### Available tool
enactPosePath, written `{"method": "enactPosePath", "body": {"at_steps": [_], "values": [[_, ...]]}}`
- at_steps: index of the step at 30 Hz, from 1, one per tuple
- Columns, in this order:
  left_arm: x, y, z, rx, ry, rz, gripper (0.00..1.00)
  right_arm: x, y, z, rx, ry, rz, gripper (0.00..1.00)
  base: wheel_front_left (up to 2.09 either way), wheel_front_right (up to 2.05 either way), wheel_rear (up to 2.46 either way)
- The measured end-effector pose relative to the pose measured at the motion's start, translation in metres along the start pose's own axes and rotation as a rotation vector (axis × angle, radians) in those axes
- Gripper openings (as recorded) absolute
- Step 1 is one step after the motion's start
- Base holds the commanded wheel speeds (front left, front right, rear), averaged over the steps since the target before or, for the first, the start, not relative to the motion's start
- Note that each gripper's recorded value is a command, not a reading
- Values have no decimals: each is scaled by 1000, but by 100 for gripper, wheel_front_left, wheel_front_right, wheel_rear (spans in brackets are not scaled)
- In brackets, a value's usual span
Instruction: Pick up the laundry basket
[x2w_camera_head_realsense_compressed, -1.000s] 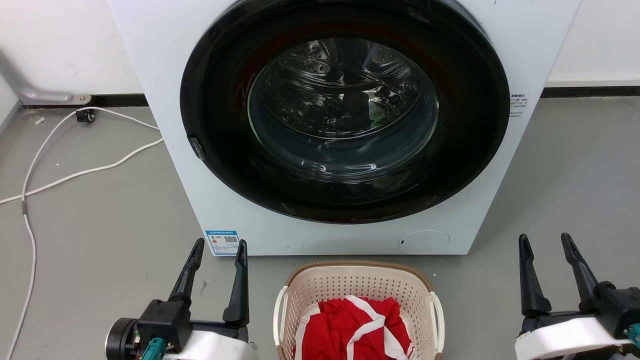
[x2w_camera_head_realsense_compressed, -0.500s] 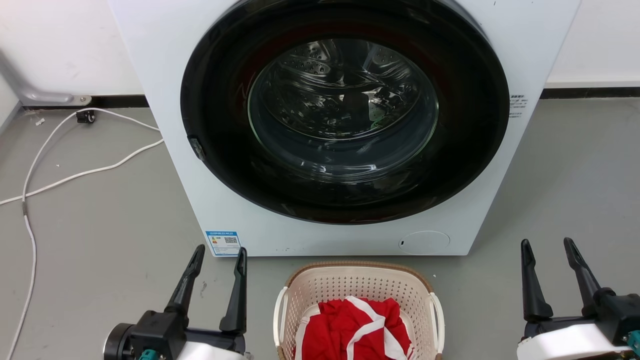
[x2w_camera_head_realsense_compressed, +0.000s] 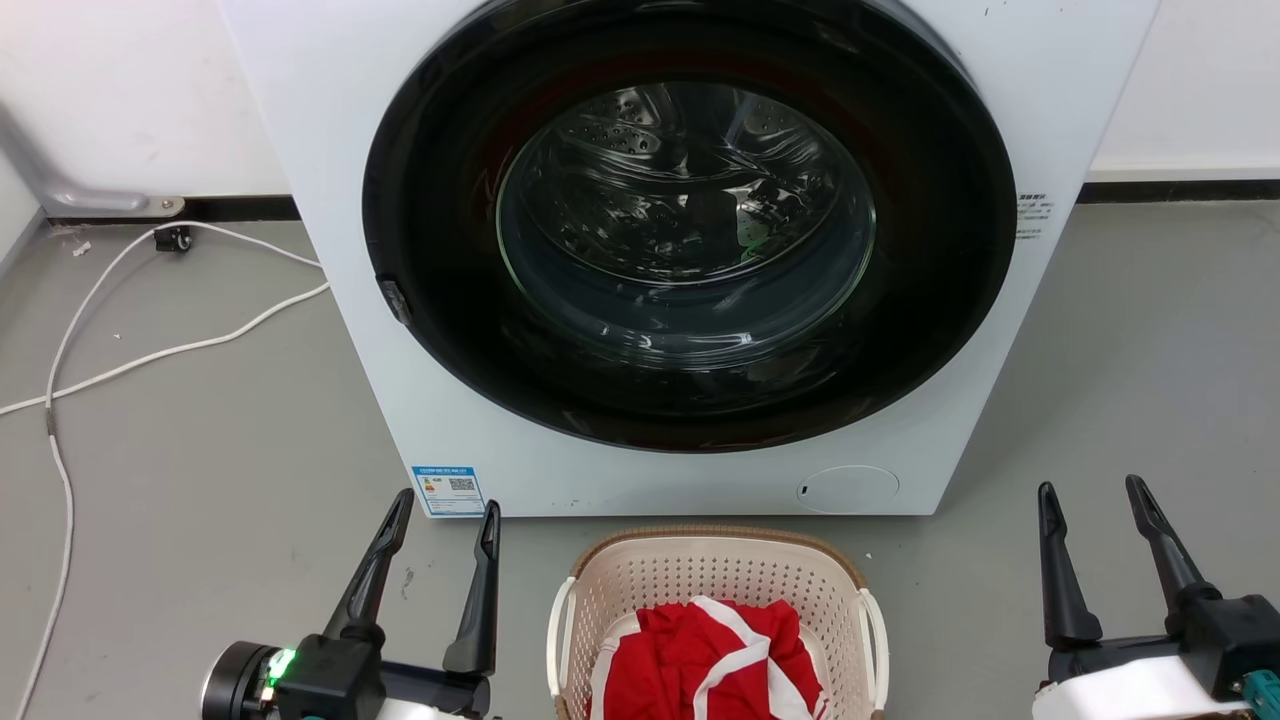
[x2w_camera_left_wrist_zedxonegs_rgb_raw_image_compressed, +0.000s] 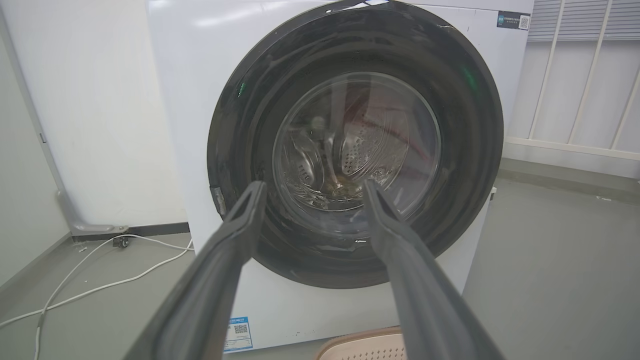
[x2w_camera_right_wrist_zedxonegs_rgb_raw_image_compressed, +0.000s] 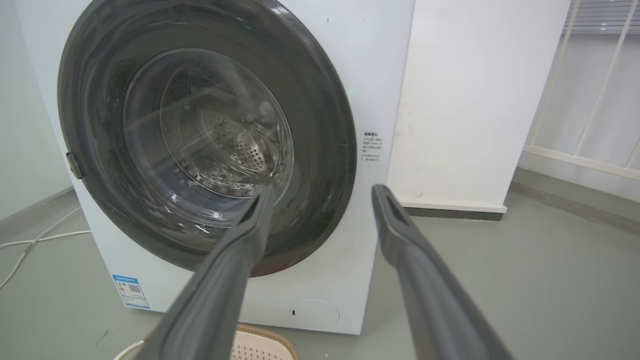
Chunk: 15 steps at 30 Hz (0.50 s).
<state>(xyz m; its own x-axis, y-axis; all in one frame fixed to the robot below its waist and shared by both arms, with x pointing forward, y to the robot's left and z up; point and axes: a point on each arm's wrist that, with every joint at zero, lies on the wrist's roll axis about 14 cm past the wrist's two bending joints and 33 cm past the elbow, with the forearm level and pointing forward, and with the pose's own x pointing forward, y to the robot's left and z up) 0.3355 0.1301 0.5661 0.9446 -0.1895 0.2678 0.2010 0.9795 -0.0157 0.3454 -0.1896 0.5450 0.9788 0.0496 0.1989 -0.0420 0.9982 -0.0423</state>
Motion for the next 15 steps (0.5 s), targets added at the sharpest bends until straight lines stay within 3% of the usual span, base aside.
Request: {"method": "enactPosePath", "body": {"at_steps": [15], "values": [[0,0,-1,10,0,-10,100,-1,-1,-4,-4,10,-2,100,0,0,0]]}}
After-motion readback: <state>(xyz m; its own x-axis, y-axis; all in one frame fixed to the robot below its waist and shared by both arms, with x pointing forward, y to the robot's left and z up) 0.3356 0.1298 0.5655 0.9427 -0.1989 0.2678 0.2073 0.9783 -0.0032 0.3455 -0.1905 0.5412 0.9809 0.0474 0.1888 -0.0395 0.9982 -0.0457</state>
